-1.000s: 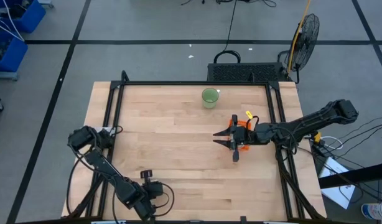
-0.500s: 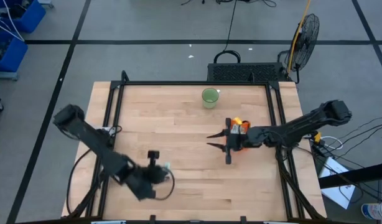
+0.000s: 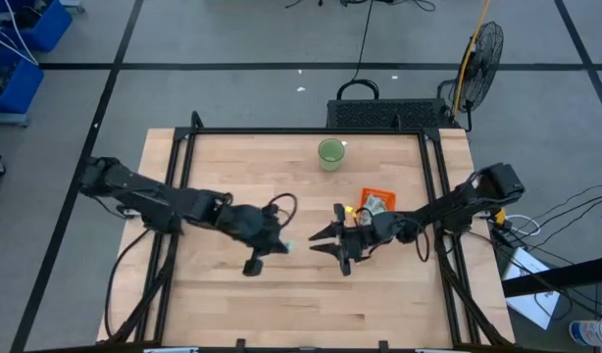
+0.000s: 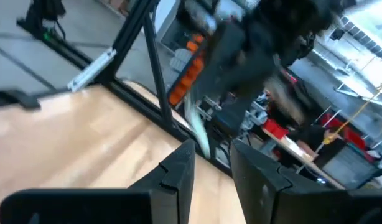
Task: Pick and place Stevia / Truvia into bins
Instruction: Put the light green packet into the orange basket
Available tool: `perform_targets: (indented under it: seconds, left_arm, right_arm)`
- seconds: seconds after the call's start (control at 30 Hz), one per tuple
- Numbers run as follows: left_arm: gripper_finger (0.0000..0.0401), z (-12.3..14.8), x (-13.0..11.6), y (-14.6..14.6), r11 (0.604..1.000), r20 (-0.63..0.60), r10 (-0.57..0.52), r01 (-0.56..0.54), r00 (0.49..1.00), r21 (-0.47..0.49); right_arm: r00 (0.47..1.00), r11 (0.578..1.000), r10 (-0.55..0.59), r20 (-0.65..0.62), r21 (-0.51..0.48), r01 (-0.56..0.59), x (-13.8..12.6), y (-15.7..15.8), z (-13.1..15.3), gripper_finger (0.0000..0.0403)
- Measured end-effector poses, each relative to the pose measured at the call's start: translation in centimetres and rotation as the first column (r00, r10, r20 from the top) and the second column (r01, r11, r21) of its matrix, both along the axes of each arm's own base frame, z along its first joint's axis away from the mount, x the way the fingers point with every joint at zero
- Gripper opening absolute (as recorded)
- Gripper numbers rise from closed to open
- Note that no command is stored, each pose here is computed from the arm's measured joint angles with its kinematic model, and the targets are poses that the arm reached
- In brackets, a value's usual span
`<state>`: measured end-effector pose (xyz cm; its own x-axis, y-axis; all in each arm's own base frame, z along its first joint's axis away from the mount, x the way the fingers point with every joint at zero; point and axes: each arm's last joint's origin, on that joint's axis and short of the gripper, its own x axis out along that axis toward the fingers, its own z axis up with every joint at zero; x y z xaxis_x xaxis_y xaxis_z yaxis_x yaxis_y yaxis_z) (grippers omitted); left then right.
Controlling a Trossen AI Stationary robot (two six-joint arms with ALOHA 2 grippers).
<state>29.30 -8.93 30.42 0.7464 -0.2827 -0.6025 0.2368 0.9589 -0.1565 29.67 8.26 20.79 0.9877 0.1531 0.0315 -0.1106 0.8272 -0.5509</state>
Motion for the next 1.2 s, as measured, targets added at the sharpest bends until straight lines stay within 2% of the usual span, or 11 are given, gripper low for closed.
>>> perform_targets:
  seconds: [0.17, 0.3, 0.43, 0.57, 0.67, 0.93, 1.07, 1.2]
  left_arm:
    - [0.0002, -0.9, 1.9, 0.9, 0.995, 0.065, -0.096, 0.097, 0.993, -0.003]
    - [0.0003, -1.3, 2.9, 1.1, 0.988, 0.103, -0.149, 0.152, 0.983, -0.025]
    - [0.0004, -1.9, 3.5, 1.5, 0.988, 0.094, -0.149, 0.151, 0.984, -0.015]
    - [0.0003, -2.8, 4.1, 1.8, 0.99, 0.072, -0.142, 0.143, 0.987, -0.007]
    - [0.0004, -2.7, 4.3, 2.0, 0.99, 0.101, -0.143, 0.144, 0.985, 0.002]
    - [0.0007, -2.4, 4.8, 2.6, 0.992, 0.149, -0.127, 0.128, 0.981, 0.005]
    - [0.0003, -2.4, 4.8, 2.6, 0.994, 0.148, -0.112, 0.11, 0.983, 0.021]
    - [0.0015, -2.5, 4.8, 2.8, 0.997, 0.143, -0.066, 0.058, 0.987, 0.055]
  right_arm:
    - [0.999, 0.994, 0.01, -0.05, 0.112, -0.005, 1.1, 0.5, -1.0, 0.0096]
    - [0.996, 0.991, 0.011, -0.089, 0.133, 0.001, 1.5, 0.6, -2.2, 0.0096]
    - [0.997, 0.99, 0.012, -0.082, 0.14, -0.001, 1.7, 0.7, -2.5, 0.0096]
    - [0.995, 0.975, 0.02, -0.097, 0.222, 0.002, 1.7, 0.7, -2.6, 0.0096]
    - [0.994, 0.964, 0.023, -0.106, 0.264, 0.006, 1.7, 0.7, -2.6, 0.0096]
    - [0.993, 0.963, 0.022, -0.115, 0.268, 0.01, 1.7, 0.7, -2.7, 0.0094]
    - [0.992, 0.964, 0.021, -0.122, 0.266, 0.012, 1.7, 0.7, -2.7, 0.0075]
    - [0.99, 0.965, 0.02, -0.138, 0.261, 0.017, 1.7, 0.7, -2.9, 0.0027]
